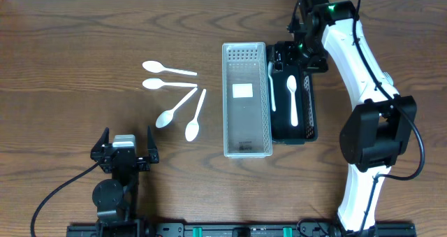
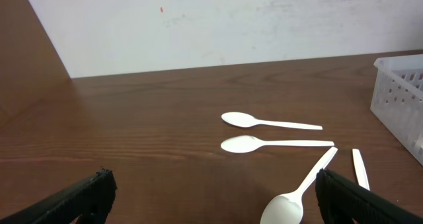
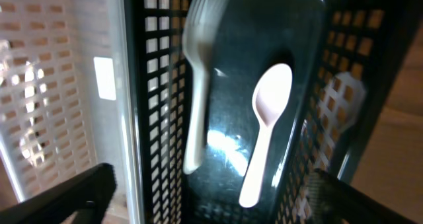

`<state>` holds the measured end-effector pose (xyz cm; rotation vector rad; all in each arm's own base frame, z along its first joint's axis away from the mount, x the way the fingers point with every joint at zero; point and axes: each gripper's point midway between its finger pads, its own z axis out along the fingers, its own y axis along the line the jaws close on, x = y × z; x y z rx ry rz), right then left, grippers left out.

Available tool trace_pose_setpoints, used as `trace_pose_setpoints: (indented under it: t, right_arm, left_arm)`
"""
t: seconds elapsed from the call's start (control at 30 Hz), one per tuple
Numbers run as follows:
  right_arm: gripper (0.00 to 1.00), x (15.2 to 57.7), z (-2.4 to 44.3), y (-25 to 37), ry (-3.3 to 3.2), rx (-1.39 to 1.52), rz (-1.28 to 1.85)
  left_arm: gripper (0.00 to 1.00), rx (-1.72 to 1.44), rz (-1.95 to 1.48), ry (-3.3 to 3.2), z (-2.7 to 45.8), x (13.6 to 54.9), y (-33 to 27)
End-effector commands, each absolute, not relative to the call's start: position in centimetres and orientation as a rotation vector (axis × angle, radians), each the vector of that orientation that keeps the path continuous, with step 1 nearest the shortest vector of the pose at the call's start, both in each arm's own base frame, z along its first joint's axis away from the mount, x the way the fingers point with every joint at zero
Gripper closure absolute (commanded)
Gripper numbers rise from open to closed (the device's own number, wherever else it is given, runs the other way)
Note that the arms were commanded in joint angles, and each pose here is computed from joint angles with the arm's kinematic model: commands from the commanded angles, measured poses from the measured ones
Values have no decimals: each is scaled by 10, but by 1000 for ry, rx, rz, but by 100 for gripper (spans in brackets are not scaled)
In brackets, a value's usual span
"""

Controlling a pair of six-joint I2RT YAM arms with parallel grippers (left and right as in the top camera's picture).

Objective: Pack container
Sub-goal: 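Carry the white fork into the black basket and release, then move right gripper to the second white fork and grasp it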

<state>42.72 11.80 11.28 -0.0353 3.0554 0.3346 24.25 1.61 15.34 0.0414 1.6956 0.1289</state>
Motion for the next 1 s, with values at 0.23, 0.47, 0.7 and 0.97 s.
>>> trace_pose_setpoints:
  t: [0.23,0.47,0.7,0.97]
  right_arm:
    - [1,441,167,46,2967,-210,239]
    - [1,422,169,-51,3054,-223,-95]
    - [1,396,135,-99,3162,-246,-75]
    - [1,379,90,-134,3215,-109,-47]
  left_arm:
    - [2,28,128,1730,138,243,18]
    - [2,28,128,1730,138,243,18]
    - [2,28,128,1730,138,243,18]
    - [2,28,128,1730,138,243,18]
